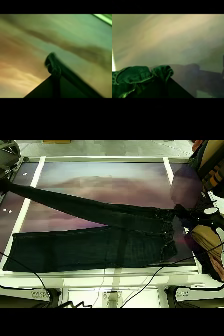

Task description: Fold the clothes and pants, and hang the long-sleeved shirts on hangers.

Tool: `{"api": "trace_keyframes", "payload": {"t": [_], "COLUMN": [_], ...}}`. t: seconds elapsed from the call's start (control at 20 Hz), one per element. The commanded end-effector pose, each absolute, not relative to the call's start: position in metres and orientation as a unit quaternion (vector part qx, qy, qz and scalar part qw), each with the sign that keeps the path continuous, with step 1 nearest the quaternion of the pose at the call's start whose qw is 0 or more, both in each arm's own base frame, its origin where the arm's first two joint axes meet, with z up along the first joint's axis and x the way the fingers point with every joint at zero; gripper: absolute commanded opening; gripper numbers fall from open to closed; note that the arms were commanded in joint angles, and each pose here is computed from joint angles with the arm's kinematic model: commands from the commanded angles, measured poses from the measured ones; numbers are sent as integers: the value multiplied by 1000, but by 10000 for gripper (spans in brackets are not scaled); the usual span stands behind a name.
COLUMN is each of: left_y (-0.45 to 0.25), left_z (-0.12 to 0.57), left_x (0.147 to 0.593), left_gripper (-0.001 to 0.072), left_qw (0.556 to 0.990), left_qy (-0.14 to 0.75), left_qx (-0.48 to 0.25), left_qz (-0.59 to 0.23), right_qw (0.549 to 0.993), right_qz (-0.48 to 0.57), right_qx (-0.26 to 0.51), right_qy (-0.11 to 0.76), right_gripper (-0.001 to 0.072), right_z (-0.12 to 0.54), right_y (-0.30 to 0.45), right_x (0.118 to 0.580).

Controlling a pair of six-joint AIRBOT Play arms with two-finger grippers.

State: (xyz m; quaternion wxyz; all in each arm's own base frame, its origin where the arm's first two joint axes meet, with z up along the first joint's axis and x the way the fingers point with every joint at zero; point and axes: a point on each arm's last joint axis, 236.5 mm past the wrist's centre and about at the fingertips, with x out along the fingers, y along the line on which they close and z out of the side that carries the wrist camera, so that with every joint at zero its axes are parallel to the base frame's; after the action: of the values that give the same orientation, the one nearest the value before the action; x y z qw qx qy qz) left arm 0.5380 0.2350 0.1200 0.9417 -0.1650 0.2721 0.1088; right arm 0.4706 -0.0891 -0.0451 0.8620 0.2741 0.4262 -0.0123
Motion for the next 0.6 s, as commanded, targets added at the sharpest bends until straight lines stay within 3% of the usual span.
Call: {"api": "trace_keyframes", "payload": {"t": [0.0,0.1,0.25,0.4,0.55], "left_y": [279,292,290,285,288], "left_z": [68,12,-58,-90,-90], "left_x": [475,425,382,370,376], "left_gripper": [26,27,28,28,29], "left_qw": [885,825,771,748,756], "left_qy": [418,521,593,619,609], "left_qx": [-74,-76,-123,-139,-135], "left_qz": [192,204,199,194,197], "right_qw": [861,861,861,862,863], "right_qz": [-10,-10,-10,-11,-14], "right_qx": [274,275,275,274,273], "right_qy": [428,428,428,427,424], "right_gripper": [32,32,32,32,32], "right_z": [-45,-45,-45,-45,-45], "right_y": [-87,-87,-87,-88,-90], "right_x": [470,470,470,470,472]}}
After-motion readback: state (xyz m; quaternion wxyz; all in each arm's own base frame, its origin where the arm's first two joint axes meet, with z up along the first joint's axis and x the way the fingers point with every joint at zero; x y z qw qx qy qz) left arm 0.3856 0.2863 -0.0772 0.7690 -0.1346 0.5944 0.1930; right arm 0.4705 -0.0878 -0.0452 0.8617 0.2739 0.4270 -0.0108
